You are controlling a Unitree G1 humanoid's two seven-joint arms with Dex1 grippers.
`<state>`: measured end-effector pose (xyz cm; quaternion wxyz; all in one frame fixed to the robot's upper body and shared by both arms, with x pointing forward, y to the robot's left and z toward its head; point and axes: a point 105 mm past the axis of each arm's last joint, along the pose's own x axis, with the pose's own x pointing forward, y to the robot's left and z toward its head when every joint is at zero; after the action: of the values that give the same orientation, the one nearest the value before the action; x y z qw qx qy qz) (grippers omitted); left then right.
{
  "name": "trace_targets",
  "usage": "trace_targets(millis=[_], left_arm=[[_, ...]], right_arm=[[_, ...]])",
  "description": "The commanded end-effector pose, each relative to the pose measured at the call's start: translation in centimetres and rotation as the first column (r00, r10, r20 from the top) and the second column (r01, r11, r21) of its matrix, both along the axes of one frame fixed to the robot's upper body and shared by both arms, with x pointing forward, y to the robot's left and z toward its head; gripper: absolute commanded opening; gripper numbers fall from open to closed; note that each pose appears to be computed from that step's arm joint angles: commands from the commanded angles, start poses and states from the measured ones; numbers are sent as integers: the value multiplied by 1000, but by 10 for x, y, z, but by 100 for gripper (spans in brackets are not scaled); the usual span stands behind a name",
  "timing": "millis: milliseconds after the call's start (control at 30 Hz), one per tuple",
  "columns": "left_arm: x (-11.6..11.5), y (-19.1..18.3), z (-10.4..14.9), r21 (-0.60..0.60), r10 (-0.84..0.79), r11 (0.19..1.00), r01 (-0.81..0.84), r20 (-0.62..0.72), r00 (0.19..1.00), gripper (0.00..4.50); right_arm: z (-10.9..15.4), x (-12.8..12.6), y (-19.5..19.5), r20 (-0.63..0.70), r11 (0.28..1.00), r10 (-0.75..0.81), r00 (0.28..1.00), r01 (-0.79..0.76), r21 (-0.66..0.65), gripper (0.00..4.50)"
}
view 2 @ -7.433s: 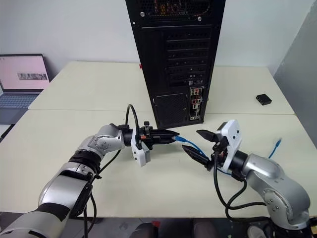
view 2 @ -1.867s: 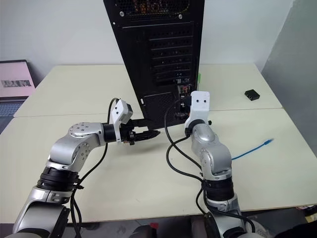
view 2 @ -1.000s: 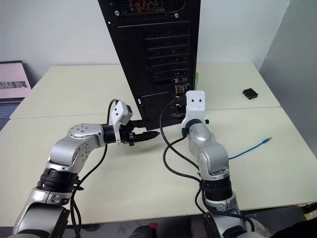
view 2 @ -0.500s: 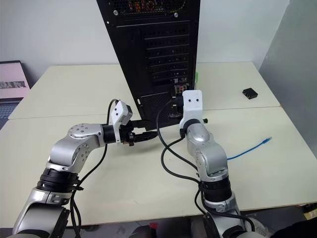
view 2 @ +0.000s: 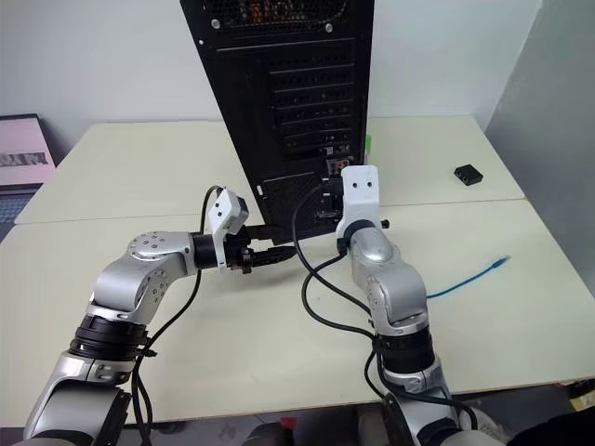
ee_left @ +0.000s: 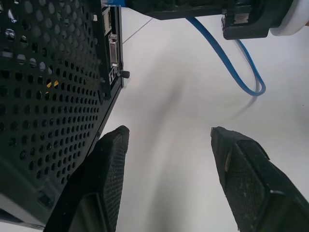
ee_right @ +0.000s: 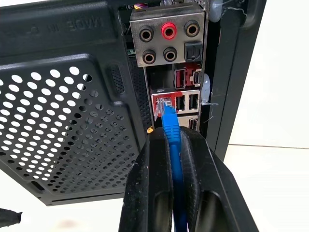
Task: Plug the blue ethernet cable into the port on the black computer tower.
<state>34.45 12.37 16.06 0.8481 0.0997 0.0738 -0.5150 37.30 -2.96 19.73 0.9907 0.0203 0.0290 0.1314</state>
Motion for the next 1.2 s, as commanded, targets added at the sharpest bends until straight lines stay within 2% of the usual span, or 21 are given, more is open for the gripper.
trace_targets(millis=[33, 367, 633, 700, 733, 933, 1067, 1200], left_arm=[[-2, -1, 12, 0, -11, 1000, 11, 54, 998, 289], [-4, 0, 11, -5, -7, 1000, 8, 51, 999, 289], [-3, 1, 9, -5, -6, 1000, 6, 48, 999, 289], [-2, 0, 8, -5, -6, 1000, 7, 49, 999, 289], [-2, 0, 8, -5, -6, 1000, 6, 50, 999, 289], [-1, 4, 10, 2, 10, 1000, -10, 73, 997, 289], [4, 13, 10, 54, 55, 997, -62, 121, 991, 289], [9, 26, 14, 103, 101, 988, -116, 146, 984, 289]], right_arm=[[42, -6, 29, 119, 992, 113, 986, -118, 38, 0], [48, -3, 39, 125, 988, 140, 982, -147, 45, 0], [42, -3, 34, 108, 989, 141, 984, -145, 35, 0], [40, -4, 32, 106, 989, 138, 985, -143, 34, 70], [40, -5, 31, 105, 990, 136, 985, -140, 35, 80], [37, -11, 14, 102, 992, 117, 988, -121, 30, 211], [40, -23, -4, 108, 993, 115, 987, -117, 19, 291], [40, -41, -31, 114, 991, 136, 984, -134, -24, 291]])
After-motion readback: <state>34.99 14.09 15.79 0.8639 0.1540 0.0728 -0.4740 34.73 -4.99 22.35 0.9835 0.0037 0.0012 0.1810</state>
